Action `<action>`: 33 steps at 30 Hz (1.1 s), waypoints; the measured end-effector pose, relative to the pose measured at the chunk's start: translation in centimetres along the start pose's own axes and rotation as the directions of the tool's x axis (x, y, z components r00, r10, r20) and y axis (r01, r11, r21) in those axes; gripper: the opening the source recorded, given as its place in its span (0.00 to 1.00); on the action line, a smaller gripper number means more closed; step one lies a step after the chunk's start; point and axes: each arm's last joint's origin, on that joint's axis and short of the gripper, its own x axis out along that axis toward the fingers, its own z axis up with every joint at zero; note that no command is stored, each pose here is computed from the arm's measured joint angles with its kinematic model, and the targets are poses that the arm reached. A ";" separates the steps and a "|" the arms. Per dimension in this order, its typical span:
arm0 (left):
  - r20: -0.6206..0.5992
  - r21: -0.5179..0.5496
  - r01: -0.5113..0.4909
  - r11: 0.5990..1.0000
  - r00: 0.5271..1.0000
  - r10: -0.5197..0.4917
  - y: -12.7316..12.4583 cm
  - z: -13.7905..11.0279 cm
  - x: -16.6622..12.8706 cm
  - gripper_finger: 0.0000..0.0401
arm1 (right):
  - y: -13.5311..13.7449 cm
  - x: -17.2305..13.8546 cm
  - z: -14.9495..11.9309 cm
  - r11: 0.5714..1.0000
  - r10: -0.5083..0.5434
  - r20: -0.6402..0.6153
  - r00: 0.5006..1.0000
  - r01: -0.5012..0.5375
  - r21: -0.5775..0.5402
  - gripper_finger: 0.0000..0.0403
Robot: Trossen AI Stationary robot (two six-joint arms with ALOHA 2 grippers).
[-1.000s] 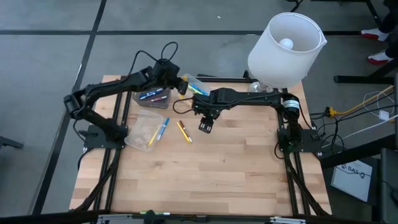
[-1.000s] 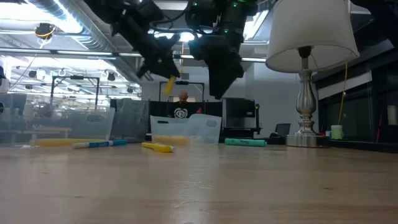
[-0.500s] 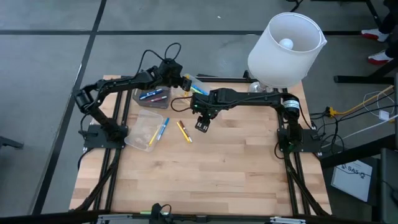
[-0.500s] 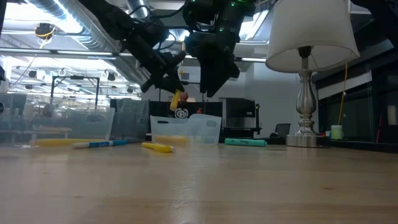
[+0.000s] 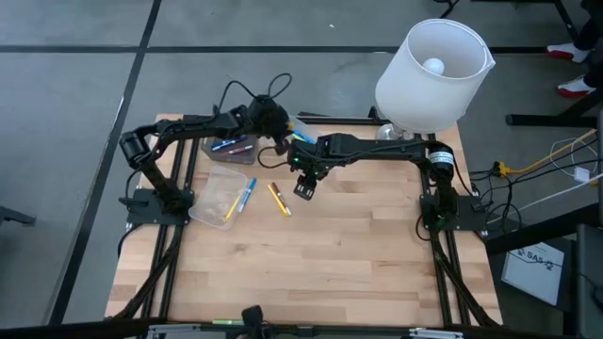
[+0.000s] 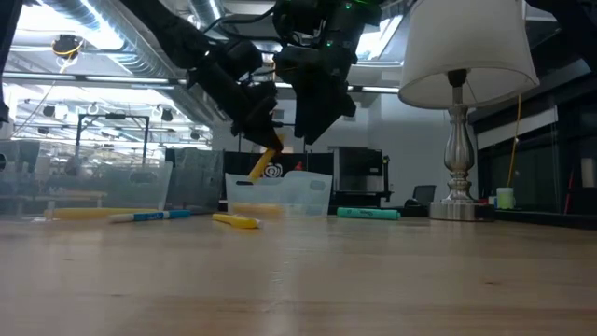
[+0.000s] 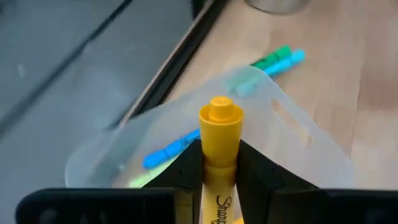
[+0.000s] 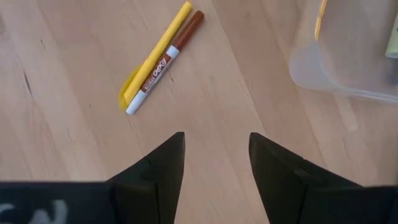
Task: Pick & Place Markers
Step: Put the yellow highlighter into the top transparent bin, then put the light blue highlighter into the top transparent bin
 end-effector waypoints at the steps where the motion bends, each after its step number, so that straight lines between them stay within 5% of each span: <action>1: -0.001 0.065 0.003 0.998 1.000 -0.003 -0.1 0.0 0.0 0.15 | 0.0 0.0 0.0 1.000 0.000 0.000 1.000 0.000 0.000 0.44; 6: -0.009 0.316 0.014 0.949 1.000 -0.011 -0.6 0.0 0.0 0.15 | 0.0 0.0 0.1 1.000 0.003 0.010 1.000 -0.003 0.000 0.44; 13: -0.022 0.468 -0.047 0.882 0.998 0.065 -0.8 0.0 0.1 0.21 | 0.0 0.0 0.1 1.000 0.003 0.013 1.000 -0.003 -0.001 0.44; 24: -0.054 0.505 -0.080 0.859 0.991 0.124 -1.7 -0.2 0.1 0.35 | 0.0 0.0 0.2 1.000 0.005 0.019 1.000 -0.005 -0.001 0.44; 33: -0.046 0.476 -0.125 0.870 0.985 0.166 -3.0 0.2 -0.5 0.37 | 0.0 0.0 0.2 1.000 0.005 0.018 1.000 -0.004 -0.004 0.44</action>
